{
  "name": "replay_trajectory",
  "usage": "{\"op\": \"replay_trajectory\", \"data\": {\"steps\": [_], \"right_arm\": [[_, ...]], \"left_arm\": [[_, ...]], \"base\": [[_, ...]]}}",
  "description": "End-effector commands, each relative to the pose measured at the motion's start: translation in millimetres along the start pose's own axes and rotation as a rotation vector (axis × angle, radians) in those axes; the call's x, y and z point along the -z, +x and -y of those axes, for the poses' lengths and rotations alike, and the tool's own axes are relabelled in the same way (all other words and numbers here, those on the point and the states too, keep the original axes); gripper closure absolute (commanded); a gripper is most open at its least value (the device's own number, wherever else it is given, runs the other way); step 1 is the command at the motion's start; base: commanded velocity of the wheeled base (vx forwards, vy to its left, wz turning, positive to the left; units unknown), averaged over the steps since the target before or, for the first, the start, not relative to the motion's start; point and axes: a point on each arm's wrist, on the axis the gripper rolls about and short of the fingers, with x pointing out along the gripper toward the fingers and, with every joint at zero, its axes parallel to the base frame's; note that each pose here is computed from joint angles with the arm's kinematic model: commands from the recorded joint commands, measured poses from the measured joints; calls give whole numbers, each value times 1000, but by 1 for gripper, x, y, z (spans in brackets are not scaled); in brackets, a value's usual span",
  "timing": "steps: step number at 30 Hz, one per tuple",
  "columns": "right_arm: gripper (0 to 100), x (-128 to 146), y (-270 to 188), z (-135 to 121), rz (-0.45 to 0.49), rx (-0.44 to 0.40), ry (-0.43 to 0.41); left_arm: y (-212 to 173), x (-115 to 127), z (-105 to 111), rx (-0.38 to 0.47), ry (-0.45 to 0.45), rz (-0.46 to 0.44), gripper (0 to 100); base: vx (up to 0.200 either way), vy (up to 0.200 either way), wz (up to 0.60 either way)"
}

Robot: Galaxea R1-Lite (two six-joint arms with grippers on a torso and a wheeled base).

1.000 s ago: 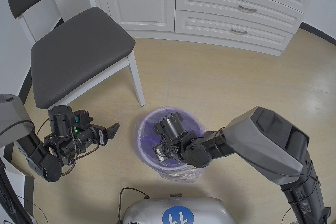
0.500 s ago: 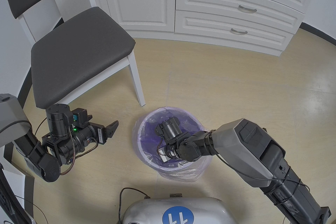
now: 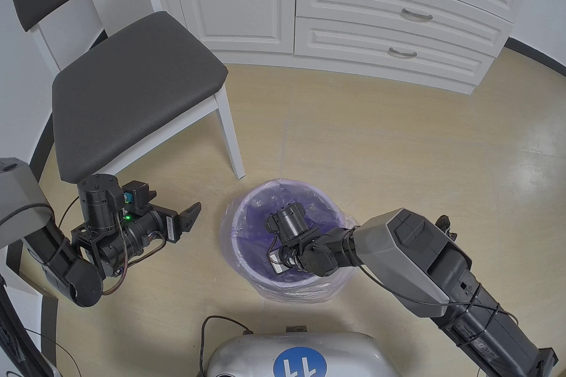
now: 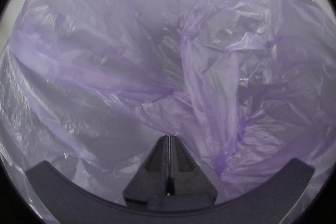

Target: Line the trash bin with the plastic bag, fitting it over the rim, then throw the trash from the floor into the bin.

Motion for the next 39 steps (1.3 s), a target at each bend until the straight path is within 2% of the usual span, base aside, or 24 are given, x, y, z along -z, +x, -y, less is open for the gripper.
{"op": "replay_trajectory", "data": {"steps": [1, 5, 6, 8, 14, 17, 18, 19, 24, 28, 29, 36, 39], "right_arm": [[100, 2, 4, -1, 11, 7, 4], [100, 2, 3, 2, 7, 80, -22], [100, 2, 4, 5, 11, 152, -56], [100, 2, 5, 6, 12, 190, -70], [100, 0, 1, 0, 20, 172, -37], [100, -2, -4, -8, 24, 104, 0], [100, -6, -11, -17, 28, 21, 17], [100, -5, -11, -18, 21, 5, 17], [100, -1, -7, -16, 3, -2, 24], [100, -15, -19, -11, 23, 4, 84], [100, -33, -38, -6, 59, -1, 107], [100, -43, -109, -2, 46, -14, 87], [100, -42, -140, 7, 46, 8, 83]], "left_arm": [[1, 2, 0, -2, 14, 7, 0], [1, 3, -1, -4, 13, 19, 0], [1, 3, -1, -4, 13, 19, 0], [1, 3, -1, -4, 13, 21, 0], [0, 1, -1, -3, 14, 25, 0], [-1, 1, -1, -3, 13, 27, 0], [-1, 1, -1, -3, 13, 25, 0], [-1, 1, -1, -3, 13, 25, 0], [-1, 2, -1, 2, 13, 21, 0], [-2, 2, -1, 4, 13, 21, 0], [-2, 3, 0, 5, 14, 19, 0], [-19, -2, 8, 33, 24, 39, 0], [-27, -2, 8, 34, 26, 36, 0]], "base": [[0, 0, 0], [0, 0, 0], [0, 0, 0], [0, 0, 0], [0, 0, 0], [0, 0, 0], [0, 0, 0], [0, 0, 0], [0, 0, 0], [0, 0, 0], [0, 0, 0], [0, 0, 0], [0, 0, 0]]}}
